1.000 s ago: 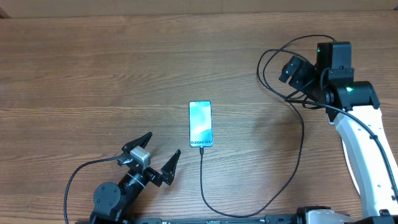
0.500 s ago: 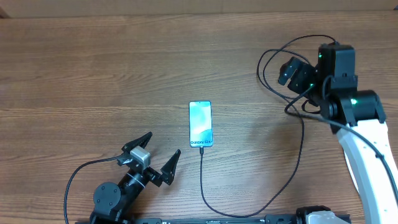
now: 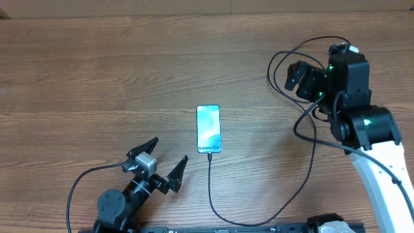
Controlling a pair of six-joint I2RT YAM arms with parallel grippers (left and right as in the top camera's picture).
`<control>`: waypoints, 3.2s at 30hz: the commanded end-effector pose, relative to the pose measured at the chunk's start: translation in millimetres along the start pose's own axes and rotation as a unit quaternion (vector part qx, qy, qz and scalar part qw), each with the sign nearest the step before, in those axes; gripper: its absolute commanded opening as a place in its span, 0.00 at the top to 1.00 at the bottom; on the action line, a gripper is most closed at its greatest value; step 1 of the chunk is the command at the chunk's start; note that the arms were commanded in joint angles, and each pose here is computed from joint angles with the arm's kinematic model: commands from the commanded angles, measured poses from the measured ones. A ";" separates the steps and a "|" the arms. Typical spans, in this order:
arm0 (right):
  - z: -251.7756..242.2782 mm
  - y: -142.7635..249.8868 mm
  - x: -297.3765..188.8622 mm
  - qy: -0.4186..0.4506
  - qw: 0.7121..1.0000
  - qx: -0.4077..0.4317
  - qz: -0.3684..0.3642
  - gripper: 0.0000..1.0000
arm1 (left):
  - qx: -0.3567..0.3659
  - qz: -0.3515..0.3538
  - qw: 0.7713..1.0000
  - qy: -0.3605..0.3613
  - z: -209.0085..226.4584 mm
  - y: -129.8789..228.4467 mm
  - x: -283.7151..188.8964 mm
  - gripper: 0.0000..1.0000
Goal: Plug charger to phone and switch on socket
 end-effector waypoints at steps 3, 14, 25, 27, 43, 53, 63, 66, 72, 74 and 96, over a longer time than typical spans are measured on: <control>13.5 9.1 -4.9 -0.030 0.991 -0.111 -0.068 0.00 | 0.012 -0.005 1.000 -0.007 2.2 -0.8 -0.6 0.00; 16.1 31.5 -12.1 -0.070 0.972 -0.123 -0.188 0.00 | 0.013 -0.005 1.000 -0.007 2.2 -0.8 -0.6 0.00; -6.1 89.5 -14.3 -0.079 0.963 -0.116 -0.231 0.00 | 0.012 -0.005 1.000 -0.007 2.2 -0.8 -0.6 0.00; -9.5 97.9 -16.1 -0.083 0.957 -0.113 -0.253 0.00 | 0.012 -0.005 1.000 -0.007 2.2 -0.7 -0.6 0.01; -32.2 166.1 -12.0 -0.102 0.943 -0.105 -0.300 0.00 | 0.012 -0.005 1.000 -0.007 2.3 -0.8 -0.6 0.00; -37.7 188.1 -12.2 -0.103 0.954 -0.116 -0.257 0.00 | 0.012 -0.005 1.000 -0.007 2.2 -0.8 -0.6 0.00; -35.8 176.9 -27.3 -0.114 0.940 -0.109 -0.304 0.00 | 0.012 -0.005 1.000 -0.007 2.2 -0.8 -0.6 0.00; -35.8 176.9 -27.3 -0.114 0.940 -0.109 -0.304 0.00 | 0.012 -0.005 1.000 -0.007 2.2 -0.8 -0.6 0.00; -35.8 176.9 -27.3 -0.114 0.940 -0.109 -0.304 0.00 | 0.012 -0.005 1.000 -0.007 2.2 -0.8 -0.6 0.00; -35.8 176.9 -27.3 -0.114 0.940 -0.109 -0.304 0.00 | 0.012 -0.005 1.000 -0.007 2.2 -0.8 -0.6 0.00; -35.8 177.0 -27.2 -0.114 0.940 -0.109 -0.304 0.00 | 0.012 -0.005 1.000 -0.007 2.2 -0.8 -0.6 0.00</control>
Point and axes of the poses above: each gripper's point midway between its finger pads, its own x axis out along the fingers, its own z axis along the line the jaws close on, y = z × x, the point moved 5 cm from there along -x, back along the fingers, and after that the axes turned 8 degrees about -x, right-handed, at the moved point
